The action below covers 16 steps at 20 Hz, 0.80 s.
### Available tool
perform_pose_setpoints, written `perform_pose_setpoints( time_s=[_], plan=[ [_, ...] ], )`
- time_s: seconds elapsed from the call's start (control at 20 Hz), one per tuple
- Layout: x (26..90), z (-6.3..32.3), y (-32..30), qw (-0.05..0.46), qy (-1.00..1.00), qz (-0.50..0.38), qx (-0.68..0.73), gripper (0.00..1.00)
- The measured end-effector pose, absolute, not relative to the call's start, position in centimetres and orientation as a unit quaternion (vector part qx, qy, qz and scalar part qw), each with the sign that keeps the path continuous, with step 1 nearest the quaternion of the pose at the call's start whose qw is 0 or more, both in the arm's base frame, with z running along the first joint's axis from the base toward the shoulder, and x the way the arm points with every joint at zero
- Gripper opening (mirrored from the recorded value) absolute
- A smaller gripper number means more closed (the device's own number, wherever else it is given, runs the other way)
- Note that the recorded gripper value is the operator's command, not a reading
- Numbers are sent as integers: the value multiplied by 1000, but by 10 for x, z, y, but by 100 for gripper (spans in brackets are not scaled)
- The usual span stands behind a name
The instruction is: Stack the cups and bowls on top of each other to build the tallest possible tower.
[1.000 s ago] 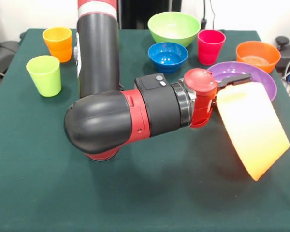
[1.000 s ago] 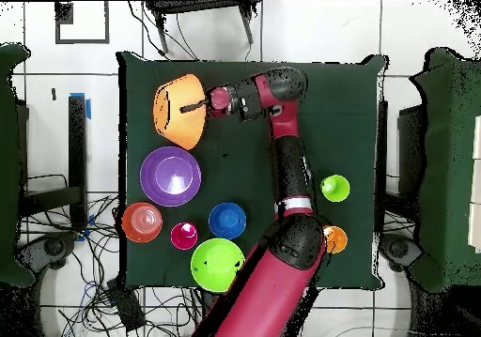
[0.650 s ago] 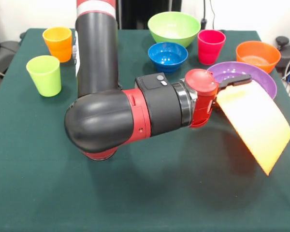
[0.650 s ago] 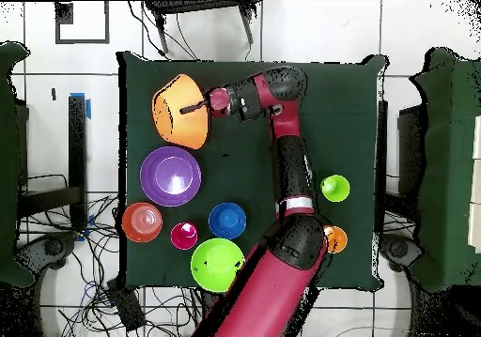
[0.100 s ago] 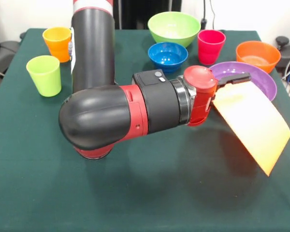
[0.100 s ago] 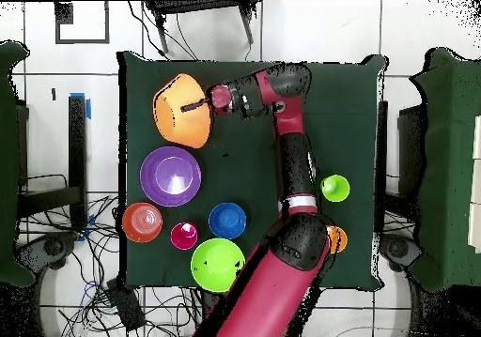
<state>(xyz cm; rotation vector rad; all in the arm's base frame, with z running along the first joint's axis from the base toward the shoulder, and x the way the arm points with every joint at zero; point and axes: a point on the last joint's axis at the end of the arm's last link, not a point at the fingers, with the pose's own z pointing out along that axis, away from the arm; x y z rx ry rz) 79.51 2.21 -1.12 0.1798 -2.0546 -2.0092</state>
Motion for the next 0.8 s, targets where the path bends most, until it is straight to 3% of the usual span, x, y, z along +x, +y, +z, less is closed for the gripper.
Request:
perform_pose_setpoints(
  time_s=[0.4, 0.8],
  plan=[
    [797, -14, 21, 115, -732, -666, 84, 100],
    [804, -26, 7, 60, -763, -631, 128, 100]
  ],
)
